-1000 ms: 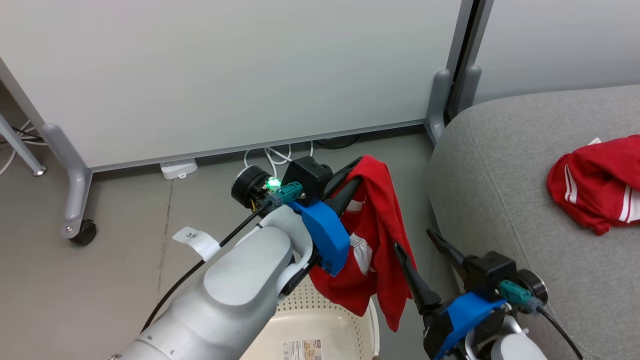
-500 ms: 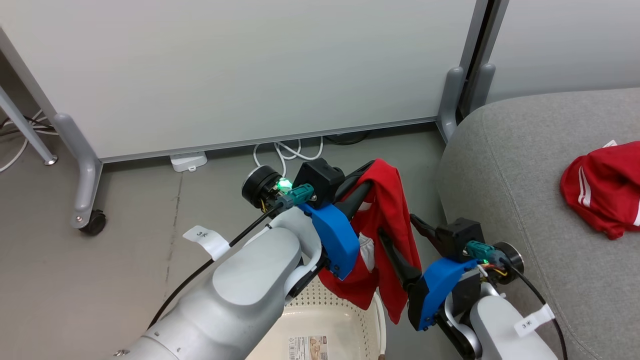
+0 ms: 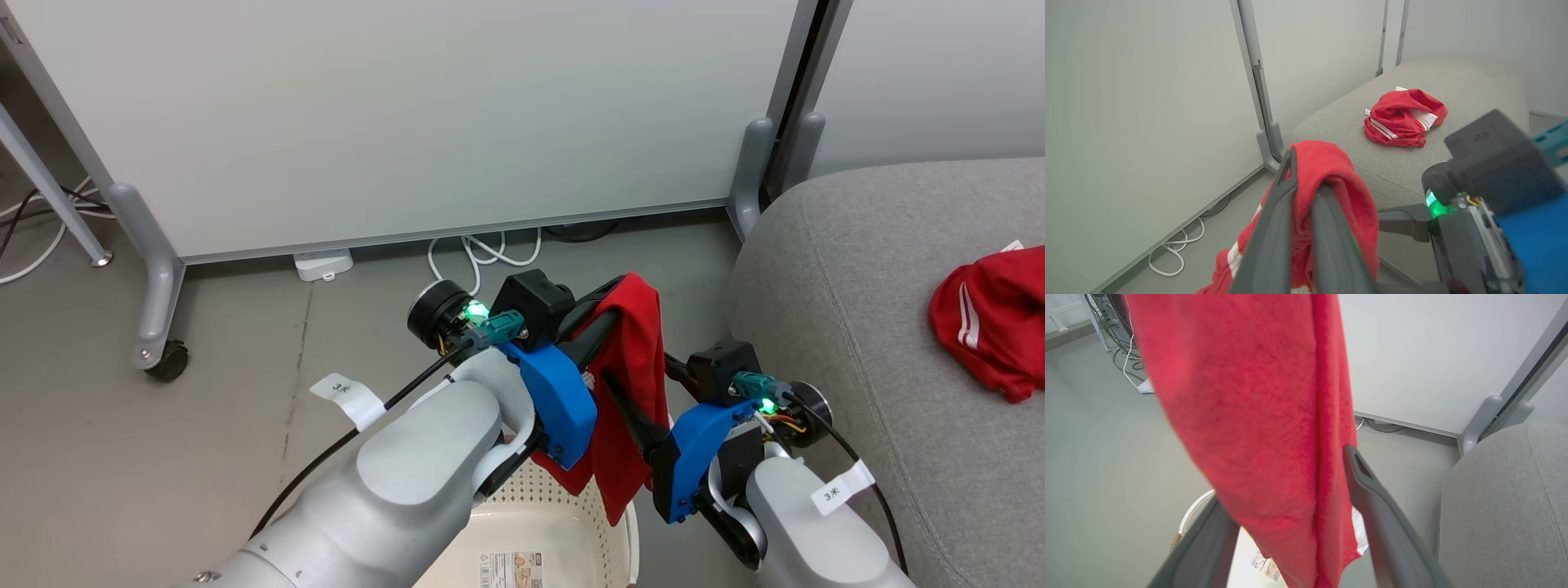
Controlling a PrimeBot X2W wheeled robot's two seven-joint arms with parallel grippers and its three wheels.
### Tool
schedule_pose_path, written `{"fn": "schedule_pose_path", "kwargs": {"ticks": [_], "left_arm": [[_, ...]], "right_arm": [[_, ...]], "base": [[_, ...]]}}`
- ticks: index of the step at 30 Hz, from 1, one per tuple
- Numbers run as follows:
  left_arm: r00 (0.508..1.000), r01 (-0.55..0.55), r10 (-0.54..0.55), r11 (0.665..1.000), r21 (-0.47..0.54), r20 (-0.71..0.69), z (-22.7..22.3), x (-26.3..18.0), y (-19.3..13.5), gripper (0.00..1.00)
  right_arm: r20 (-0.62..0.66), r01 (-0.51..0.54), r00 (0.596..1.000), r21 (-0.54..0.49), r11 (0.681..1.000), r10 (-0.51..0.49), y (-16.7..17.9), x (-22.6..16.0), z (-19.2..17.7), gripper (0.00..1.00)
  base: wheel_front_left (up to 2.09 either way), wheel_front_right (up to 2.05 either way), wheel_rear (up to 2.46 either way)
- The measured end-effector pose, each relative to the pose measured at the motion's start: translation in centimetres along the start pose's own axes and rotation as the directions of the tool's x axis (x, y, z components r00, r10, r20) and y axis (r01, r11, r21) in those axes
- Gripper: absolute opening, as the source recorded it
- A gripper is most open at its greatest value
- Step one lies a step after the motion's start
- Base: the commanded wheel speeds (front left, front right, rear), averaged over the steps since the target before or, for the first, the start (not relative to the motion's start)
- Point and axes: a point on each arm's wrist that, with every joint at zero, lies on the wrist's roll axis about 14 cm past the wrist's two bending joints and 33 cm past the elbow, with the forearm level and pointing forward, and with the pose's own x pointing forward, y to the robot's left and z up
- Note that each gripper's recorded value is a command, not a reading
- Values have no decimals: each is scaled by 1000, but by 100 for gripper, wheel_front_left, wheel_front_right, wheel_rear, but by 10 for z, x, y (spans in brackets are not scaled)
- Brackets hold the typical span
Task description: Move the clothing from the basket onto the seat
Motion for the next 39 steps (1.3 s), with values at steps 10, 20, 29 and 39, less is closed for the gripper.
{"fn": "schedule_pose_path", "kwargs": {"ticks": [10,20,29,39], "left_arm": [[1000,0,0,1000,1,2,1,-1,-1,0],[1000,-1,1,1000,3,12,4,1,0,0],[1000,-9,9,1000,6,9,3,-1,2,67],[1000,-30,29,1000,-10,-6,-4,-4,5,100]], "right_arm": [[17,-10,1000,8,1000,10,1,3,2,0],[34,-8,999,9,1000,8,-1,3,4,0],[49,6,999,24,1000,-8,-6,3,6,0],[57,21,998,41,999,-23,-10,3,6,0]], "base": [[0,0,0],[0,0,0],[0,0,0],[0,0,0]]}}
